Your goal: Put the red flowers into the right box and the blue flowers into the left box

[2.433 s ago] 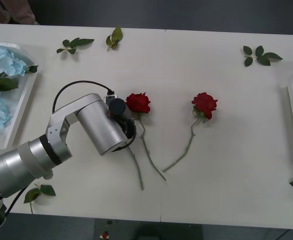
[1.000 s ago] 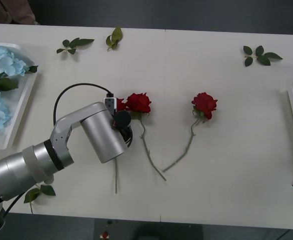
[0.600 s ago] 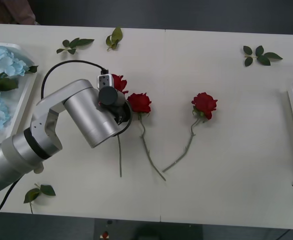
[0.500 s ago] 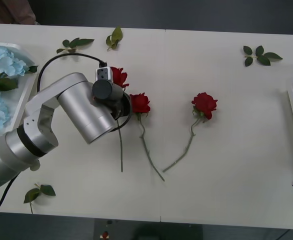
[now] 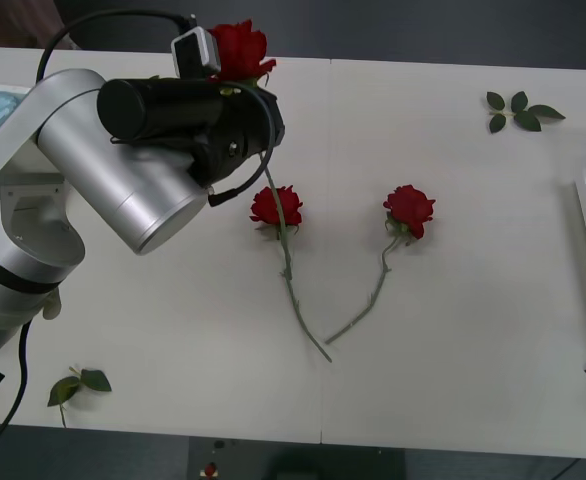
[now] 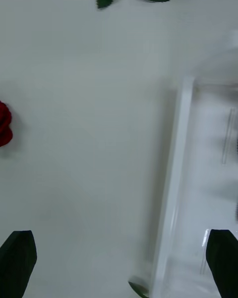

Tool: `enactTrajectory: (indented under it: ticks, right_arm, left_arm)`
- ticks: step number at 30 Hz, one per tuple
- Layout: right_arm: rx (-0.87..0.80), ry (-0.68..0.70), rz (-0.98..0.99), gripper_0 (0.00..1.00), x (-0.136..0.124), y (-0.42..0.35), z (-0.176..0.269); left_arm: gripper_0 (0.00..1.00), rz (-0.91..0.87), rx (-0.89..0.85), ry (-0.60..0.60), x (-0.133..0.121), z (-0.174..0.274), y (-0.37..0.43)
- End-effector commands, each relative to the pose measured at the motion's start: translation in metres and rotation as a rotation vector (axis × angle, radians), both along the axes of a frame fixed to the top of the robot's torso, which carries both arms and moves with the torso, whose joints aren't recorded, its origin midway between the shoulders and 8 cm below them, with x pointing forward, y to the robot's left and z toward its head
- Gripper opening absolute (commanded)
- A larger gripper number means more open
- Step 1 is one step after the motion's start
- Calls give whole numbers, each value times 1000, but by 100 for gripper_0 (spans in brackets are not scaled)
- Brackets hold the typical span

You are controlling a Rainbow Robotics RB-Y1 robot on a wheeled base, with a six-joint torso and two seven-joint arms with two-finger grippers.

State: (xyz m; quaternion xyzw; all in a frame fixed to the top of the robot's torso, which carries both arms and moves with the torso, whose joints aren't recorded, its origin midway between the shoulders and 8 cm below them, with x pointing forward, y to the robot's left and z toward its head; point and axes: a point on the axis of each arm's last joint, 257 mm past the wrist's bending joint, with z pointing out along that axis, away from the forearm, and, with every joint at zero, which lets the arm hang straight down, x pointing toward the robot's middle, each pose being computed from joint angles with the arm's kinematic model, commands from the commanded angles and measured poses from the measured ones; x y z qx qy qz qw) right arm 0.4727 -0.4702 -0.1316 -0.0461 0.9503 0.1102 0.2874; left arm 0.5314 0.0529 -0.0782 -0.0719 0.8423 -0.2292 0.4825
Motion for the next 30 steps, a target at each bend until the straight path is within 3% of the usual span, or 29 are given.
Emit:
enactTrajectory:
  ticks: [1,9,20,30]
  right_arm:
    - [14,-72,120,100,2,28,34]
    - [148,-145,321,100,-16,82,70]
    - [277,-240,615,100,-45,152,109]
    - [306,-312,708,100,-31,193,131]
  left_arm:
    - [0,-15,-142,-112,3,56,-20]
    - [0,-81,-240,-197,19,116,-83]
    - [0,-204,-241,-290,60,147,-168]
    - [0,-278,-387,-265,38,175,-225]
